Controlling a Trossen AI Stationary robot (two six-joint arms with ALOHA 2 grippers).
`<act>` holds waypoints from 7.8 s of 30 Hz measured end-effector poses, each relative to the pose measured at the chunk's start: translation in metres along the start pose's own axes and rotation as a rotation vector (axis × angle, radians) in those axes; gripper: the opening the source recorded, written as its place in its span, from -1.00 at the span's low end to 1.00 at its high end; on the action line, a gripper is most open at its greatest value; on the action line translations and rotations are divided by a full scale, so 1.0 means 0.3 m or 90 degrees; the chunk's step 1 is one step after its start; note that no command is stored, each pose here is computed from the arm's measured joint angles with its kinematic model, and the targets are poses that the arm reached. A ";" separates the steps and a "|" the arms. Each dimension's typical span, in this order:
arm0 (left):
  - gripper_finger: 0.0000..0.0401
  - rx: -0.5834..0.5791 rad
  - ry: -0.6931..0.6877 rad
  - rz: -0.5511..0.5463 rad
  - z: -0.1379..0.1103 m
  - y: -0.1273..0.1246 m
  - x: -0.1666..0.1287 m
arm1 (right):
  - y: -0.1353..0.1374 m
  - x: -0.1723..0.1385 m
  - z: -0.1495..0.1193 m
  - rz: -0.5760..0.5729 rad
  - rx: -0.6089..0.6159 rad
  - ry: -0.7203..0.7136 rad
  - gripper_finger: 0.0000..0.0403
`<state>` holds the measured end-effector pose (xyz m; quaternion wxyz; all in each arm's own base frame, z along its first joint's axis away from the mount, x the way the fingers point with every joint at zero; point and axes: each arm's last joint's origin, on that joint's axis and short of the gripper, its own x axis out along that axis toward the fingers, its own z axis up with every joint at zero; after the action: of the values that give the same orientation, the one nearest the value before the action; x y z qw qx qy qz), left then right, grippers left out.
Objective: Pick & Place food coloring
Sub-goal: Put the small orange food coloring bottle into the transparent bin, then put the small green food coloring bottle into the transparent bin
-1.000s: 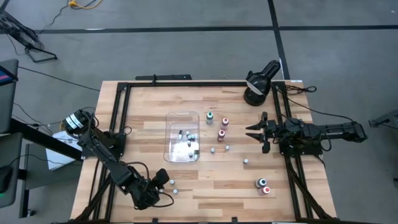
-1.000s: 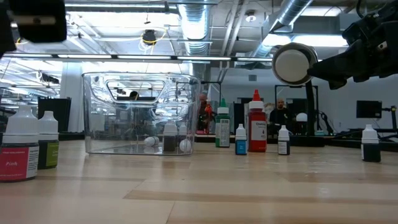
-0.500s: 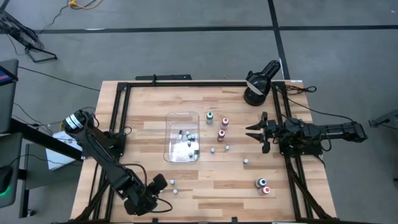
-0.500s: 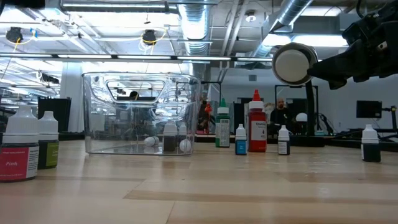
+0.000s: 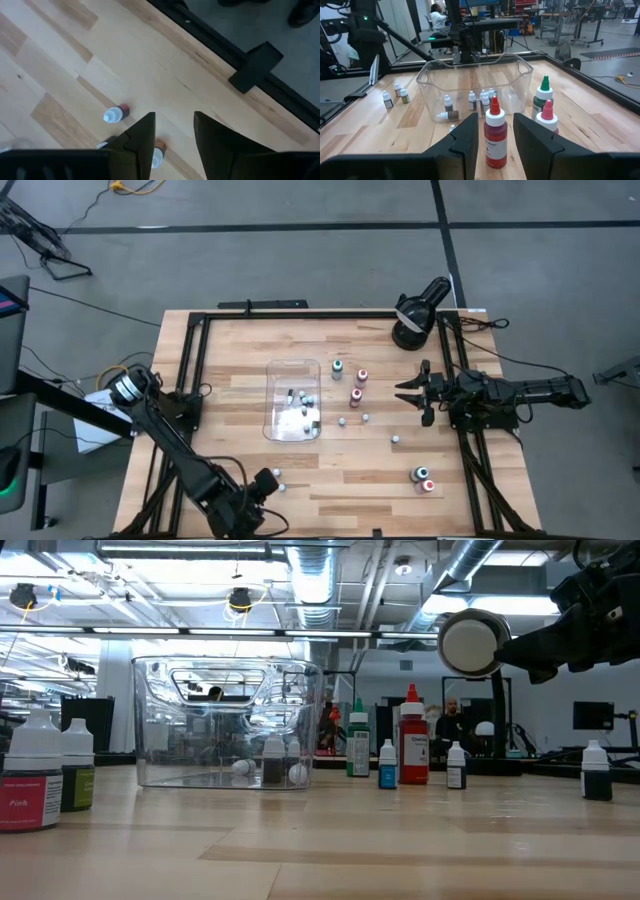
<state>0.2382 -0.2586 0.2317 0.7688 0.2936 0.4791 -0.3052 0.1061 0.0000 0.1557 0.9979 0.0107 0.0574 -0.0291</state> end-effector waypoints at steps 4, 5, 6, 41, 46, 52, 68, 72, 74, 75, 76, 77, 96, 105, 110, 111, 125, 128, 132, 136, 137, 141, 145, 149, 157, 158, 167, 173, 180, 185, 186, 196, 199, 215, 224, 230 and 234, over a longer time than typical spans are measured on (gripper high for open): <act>-0.36 0.000 0.027 0.000 -0.009 0.007 0.002 | 0.000 0.000 0.000 0.000 0.000 0.000 -0.44; -0.36 0.000 0.036 0.002 -0.015 0.009 0.004 | 0.000 0.000 0.000 0.000 0.000 0.001 -0.44; -0.36 -0.001 0.046 0.003 -0.021 0.013 0.006 | 0.000 0.000 0.000 0.000 0.000 0.001 -0.44; -0.36 -0.040 0.090 0.022 -0.205 0.022 0.193 | 0.000 0.000 0.000 0.000 0.000 0.000 -0.44; -0.36 -0.053 0.069 0.024 -0.197 0.019 0.197 | 0.000 0.000 0.000 0.000 0.000 0.000 -0.44; -0.36 -0.054 0.066 0.025 -0.195 0.019 0.197 | 0.000 0.000 0.000 0.000 0.000 0.000 -0.44; -0.73 -0.054 0.057 0.021 -0.190 0.008 0.187 | 0.000 0.000 0.000 0.000 0.000 0.000 -0.44; -0.65 -0.093 0.031 0.005 -0.186 0.006 0.127 | 0.000 0.000 0.000 0.000 0.000 0.000 -0.44; -0.67 -0.112 0.024 0.001 -0.191 0.010 0.086 | 0.000 0.000 0.000 0.000 0.000 0.000 -0.44; -0.69 -0.119 0.022 -0.003 -0.195 0.012 0.063 | 0.000 0.000 0.000 0.000 0.000 0.000 -0.44; -0.71 -0.128 0.015 -0.006 -0.199 0.015 0.039 | 0.000 0.000 0.000 0.000 0.000 0.000 -0.44; -0.73 -0.140 0.005 -0.007 -0.201 0.018 0.013 | 0.000 0.000 0.000 0.000 0.000 0.000 -0.44; -0.68 -0.387 -0.213 0.032 -0.322 0.132 -0.385 | 0.000 0.000 0.000 0.000 0.000 0.000 -0.44; -0.68 -0.499 -0.233 0.144 -0.381 0.323 -0.401 | 0.000 0.000 0.000 0.000 0.000 0.000 -0.44; -0.67 -0.577 -0.249 0.205 -0.428 0.431 -0.408 | 0.000 0.000 0.000 0.000 0.000 0.000 -0.44; -0.68 -0.593 -0.252 0.217 -0.439 0.452 -0.409 | 0.000 0.000 0.000 0.000 0.000 0.000 -0.44; -0.67 -0.812 -0.261 0.359 -0.597 0.628 -0.445 | 0.000 0.000 0.000 0.000 0.000 0.000 -0.44; -0.67 -0.827 -0.242 0.368 -0.612 0.653 -0.426 | 0.000 0.000 0.000 0.000 0.000 0.000 -0.44; -0.66 -0.828 -0.211 0.343 -0.606 0.708 -0.369 | 0.000 0.000 0.000 0.000 0.000 0.000 -0.44; -0.66 -0.785 -0.162 0.314 -0.584 0.781 -0.319 | 0.000 0.000 0.000 0.000 0.000 0.000 -0.44; -0.66 -0.773 -0.151 0.305 -0.578 0.798 -0.308 | 0.000 0.000 0.000 0.000 0.000 0.001 -0.44; -0.66 -0.703 -0.096 0.273 -0.555 0.859 -0.258 | 0.000 0.000 0.000 0.000 0.000 0.000 -0.44; -0.66 -0.616 -0.042 0.245 -0.541 0.902 -0.198 | 0.000 0.000 0.000 0.000 0.000 0.000 -0.44; -0.66 -0.542 -0.006 0.229 -0.536 0.934 -0.140 | 0.000 0.000 0.000 0.000 0.000 0.000 -0.44; -0.66 -0.413 0.071 0.200 -0.555 0.967 -0.030 | 0.000 0.000 0.000 0.000 0.000 0.000 -0.44; -0.66 -0.406 0.080 0.203 -0.558 0.969 -0.020 | 0.000 0.000 0.000 0.000 0.000 0.000 -0.44; -0.66 -0.394 0.129 0.190 -0.568 0.970 0.058 | 0.000 0.000 0.000 0.000 0.000 0.000 -0.44; -0.66 -0.382 0.137 0.198 -0.556 0.966 0.082 | 0.000 0.000 0.000 0.000 0.000 0.000 -0.44; -0.66 -0.373 0.129 0.195 -0.540 0.957 0.084 | 0.000 0.000 0.000 0.000 0.000 0.001 -0.44; -0.66 -0.373 0.119 0.189 -0.537 0.958 0.085 | 0.000 0.000 0.000 0.000 0.000 0.000 -0.44; -0.66 -0.372 0.117 0.188 -0.535 0.956 0.085 | 0.000 0.000 0.000 0.000 0.000 0.000 -0.44; -0.66 -0.371 0.116 0.186 -0.533 0.955 0.086 | 0.000 0.000 0.000 0.000 0.000 0.000 -0.44; -0.65 -0.371 0.115 0.184 -0.533 0.955 0.086 | 0.000 0.000 0.000 0.000 0.000 0.000 -0.44; -0.60 -0.370 0.106 0.172 -0.531 0.953 0.086 | 0.000 0.000 0.000 0.000 0.000 0.000 -0.44; -0.56 -0.373 0.096 0.161 -0.529 0.952 0.086 | 0.000 0.000 0.000 0.000 0.000 0.000 -0.44; -0.45 -0.374 0.099 0.164 -0.530 0.953 0.086 | 0.000 0.000 0.000 0.000 0.000 0.000 -0.44; -0.41 -0.374 0.107 0.176 -0.531 0.954 0.085 | 0.000 0.000 0.000 0.000 0.000 0.000 -0.44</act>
<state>0.3731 0.0386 0.1951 0.8124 0.1456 0.5642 -0.0217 0.1061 0.0000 0.1556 0.9978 0.0105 0.0578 -0.0291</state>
